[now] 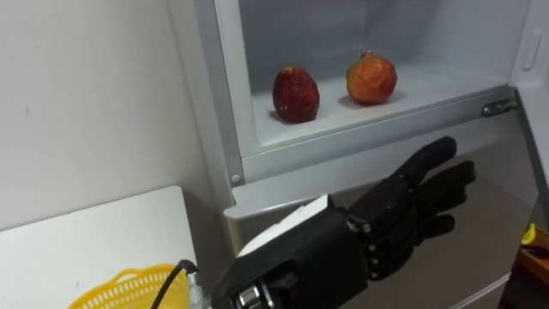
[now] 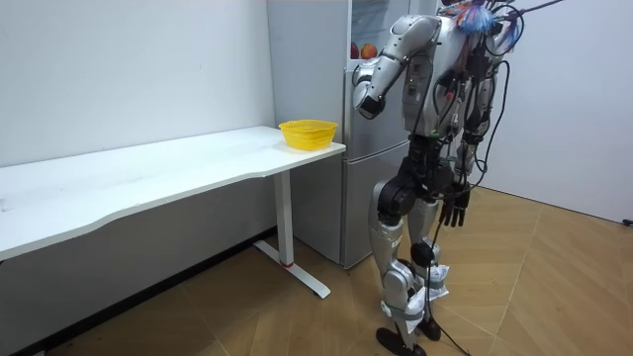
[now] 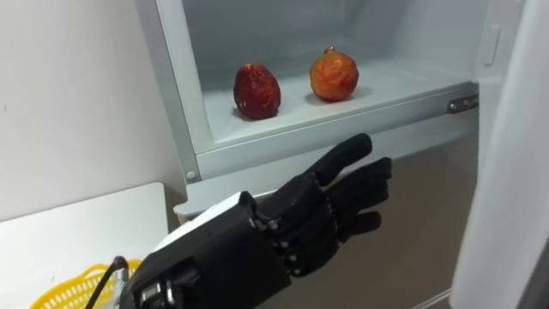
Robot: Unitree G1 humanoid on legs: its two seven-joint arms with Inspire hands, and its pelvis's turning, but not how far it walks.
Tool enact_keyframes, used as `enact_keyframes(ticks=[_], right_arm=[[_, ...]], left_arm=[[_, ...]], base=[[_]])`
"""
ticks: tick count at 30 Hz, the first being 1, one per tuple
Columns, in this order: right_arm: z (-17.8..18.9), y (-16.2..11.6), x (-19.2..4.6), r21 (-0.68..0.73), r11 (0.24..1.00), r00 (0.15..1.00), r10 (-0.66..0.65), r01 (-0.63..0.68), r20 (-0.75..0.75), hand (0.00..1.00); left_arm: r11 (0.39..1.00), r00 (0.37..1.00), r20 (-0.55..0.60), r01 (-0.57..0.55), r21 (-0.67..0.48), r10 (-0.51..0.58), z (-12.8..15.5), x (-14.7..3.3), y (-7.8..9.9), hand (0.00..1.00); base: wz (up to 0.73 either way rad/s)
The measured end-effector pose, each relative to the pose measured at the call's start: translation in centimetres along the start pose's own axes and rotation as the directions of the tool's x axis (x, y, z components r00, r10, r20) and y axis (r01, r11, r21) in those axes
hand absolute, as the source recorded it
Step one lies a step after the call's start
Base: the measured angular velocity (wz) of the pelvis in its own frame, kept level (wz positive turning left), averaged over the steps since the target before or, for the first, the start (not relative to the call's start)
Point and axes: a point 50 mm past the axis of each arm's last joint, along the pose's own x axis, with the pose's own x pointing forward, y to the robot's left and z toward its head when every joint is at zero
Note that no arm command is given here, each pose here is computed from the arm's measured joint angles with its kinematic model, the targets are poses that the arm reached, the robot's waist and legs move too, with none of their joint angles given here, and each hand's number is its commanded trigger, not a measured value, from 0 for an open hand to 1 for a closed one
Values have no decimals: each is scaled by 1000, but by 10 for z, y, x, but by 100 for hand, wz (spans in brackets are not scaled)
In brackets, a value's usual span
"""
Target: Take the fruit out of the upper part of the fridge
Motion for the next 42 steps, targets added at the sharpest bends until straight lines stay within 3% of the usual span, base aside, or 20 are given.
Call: enact_keyframes(ticks=[13,23,42], right_arm=[[-2,-5,-1,64,997,999,-36,35,11,0],[-7,-7,-1,101,994,999,-38,37,6,0],[-4,-13,-2,58,996,998,-67,66,5,0]], left_arm=[[990,988,58,139,29,-141,12,33,-7,0],[985,983,64,173,5,-173,7,44,-11,0],[952,943,136,302,41,-305,22,90,-26,0]], base=[[-1],[-12],[-2]])
